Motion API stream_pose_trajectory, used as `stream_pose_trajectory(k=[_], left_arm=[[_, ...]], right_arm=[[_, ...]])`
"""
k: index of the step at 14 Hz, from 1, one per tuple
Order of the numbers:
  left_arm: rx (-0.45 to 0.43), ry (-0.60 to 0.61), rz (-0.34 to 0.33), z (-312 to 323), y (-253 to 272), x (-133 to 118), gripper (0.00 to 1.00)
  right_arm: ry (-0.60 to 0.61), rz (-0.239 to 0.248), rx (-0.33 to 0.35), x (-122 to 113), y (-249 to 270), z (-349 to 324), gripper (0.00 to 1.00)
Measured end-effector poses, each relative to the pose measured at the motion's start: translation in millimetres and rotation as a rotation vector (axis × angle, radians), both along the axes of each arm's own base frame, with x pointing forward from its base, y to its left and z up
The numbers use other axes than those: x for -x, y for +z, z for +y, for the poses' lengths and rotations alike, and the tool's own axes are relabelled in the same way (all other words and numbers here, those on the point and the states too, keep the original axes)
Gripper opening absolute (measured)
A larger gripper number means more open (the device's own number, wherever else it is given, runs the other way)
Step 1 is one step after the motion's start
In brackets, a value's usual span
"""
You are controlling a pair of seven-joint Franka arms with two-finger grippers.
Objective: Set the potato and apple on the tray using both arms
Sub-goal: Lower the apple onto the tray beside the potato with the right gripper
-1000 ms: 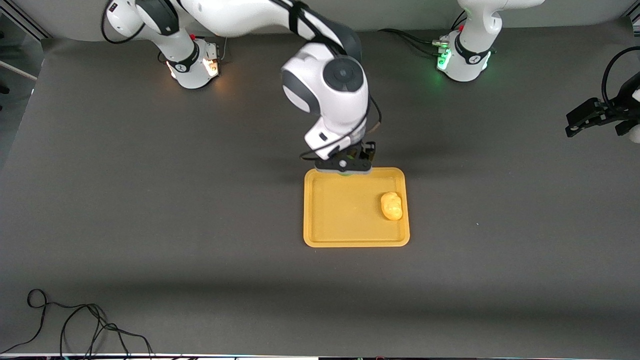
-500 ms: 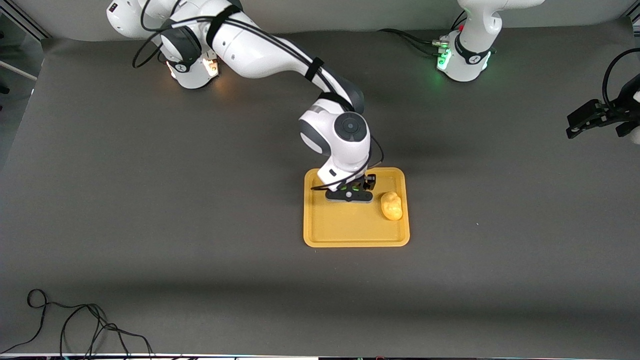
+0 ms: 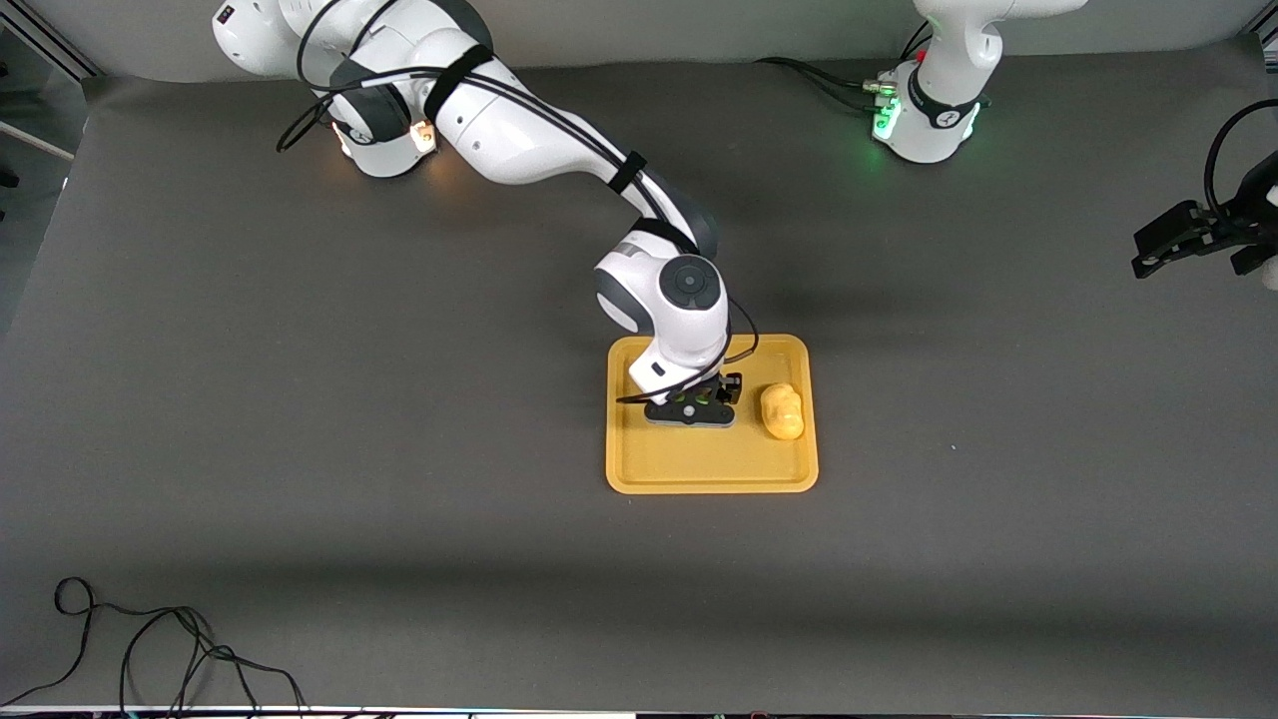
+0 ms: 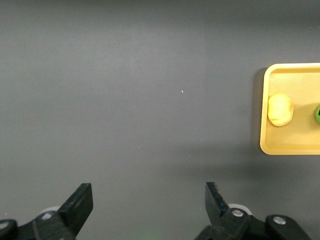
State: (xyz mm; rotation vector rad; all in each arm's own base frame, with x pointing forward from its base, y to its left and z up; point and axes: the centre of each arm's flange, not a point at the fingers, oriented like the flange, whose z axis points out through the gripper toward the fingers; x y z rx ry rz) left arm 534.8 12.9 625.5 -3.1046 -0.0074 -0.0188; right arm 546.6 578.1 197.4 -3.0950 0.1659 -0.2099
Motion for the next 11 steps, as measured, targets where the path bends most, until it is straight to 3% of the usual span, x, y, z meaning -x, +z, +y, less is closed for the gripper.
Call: stream_pose_trajectory(k=[4,7,11], left_arm=[[0.0,0.0,-0.001,0,0,-1,1.0],[0.0,0.0,-0.001,0,0,-1,1.0],[0.001,-0.001,0.0,0,-1,-1,1.0]], right_arm=[[-0.001,-0.017,-0.014,-4,-5,-1,0.74],[-0.001,-0.026,-0.02,-6,0,0,0.99],[-0.012,-0.012,0.011,-10,47,-1,1.0]])
